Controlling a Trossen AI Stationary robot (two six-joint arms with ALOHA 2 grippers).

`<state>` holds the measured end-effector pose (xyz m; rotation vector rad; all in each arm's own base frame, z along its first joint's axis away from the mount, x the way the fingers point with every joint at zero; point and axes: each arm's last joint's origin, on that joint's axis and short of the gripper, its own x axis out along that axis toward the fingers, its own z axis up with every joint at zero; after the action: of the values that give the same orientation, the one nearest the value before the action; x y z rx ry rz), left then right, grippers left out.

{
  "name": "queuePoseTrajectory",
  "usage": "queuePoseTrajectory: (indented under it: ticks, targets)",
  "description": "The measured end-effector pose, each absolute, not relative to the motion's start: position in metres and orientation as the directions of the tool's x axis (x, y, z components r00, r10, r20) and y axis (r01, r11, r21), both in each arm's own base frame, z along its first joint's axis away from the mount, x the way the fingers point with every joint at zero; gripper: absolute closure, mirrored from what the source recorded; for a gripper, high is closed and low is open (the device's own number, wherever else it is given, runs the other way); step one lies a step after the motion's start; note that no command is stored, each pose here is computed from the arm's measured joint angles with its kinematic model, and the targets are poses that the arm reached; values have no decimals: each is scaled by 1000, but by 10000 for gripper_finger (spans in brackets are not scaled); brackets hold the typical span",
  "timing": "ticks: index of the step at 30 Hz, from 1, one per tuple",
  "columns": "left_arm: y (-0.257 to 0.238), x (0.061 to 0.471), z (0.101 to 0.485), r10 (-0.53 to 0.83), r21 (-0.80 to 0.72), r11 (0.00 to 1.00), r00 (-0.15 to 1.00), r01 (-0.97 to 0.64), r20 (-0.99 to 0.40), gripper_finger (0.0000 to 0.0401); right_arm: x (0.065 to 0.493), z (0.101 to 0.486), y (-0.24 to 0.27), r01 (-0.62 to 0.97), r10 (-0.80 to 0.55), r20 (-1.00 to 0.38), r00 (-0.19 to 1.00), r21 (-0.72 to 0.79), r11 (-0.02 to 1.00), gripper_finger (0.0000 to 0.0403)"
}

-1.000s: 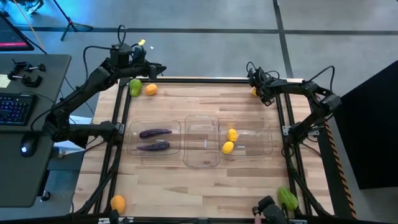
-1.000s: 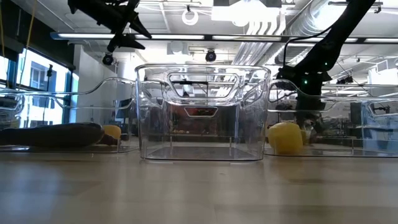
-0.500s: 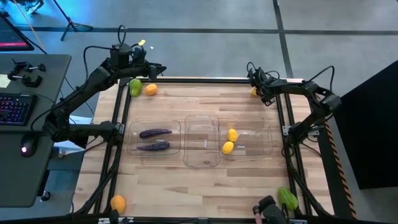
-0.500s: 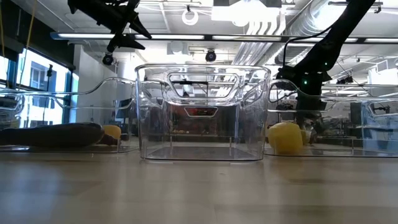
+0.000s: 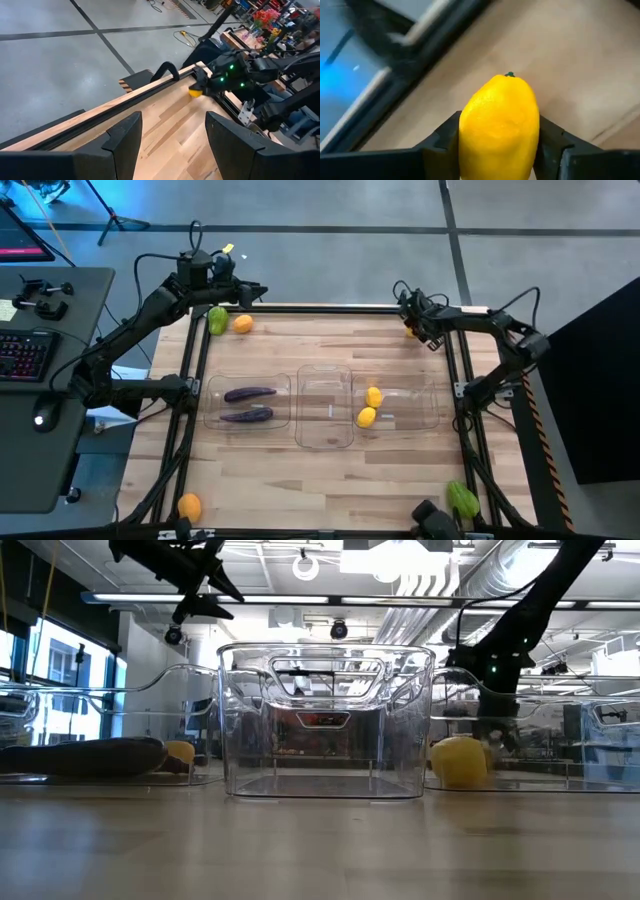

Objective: Sort produce into baskets
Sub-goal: Put the lemon into the right transparent bin

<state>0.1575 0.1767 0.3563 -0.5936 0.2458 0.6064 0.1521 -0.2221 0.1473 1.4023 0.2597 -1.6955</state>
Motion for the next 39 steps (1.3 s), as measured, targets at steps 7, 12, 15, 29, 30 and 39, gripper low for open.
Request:
queuePoseTrajectory:
  ticks: [7,12,15,29,30,39]
  targets:
    - [175,159,357,388,-480,698,844,-532,-371,194,162,226,-195,847,-706,-631,322,525,-84,242]
    - [174,159,357,372,-486,704,852,-518,-368,194,173,267,-141,768,-613,-510,603,581,271,216]
    - [174,159,357,373,-483,706,852,-517,-368,194,178,269,-104,741,-484,-570,664,589,323,219]
    - [173,160,357,368,-523,678,854,-517,-367,194,200,256,-3,674,-129,-684,718,637,374,207]
    - [172,161,357,362,-539,668,857,-513,-367,194,199,255,-1,672,-119,-690,713,626,396,207]
    - [147,187,360,309,-605,647,885,-464,-348,194,177,238,-3,784,-22,-871,490,430,448,196]
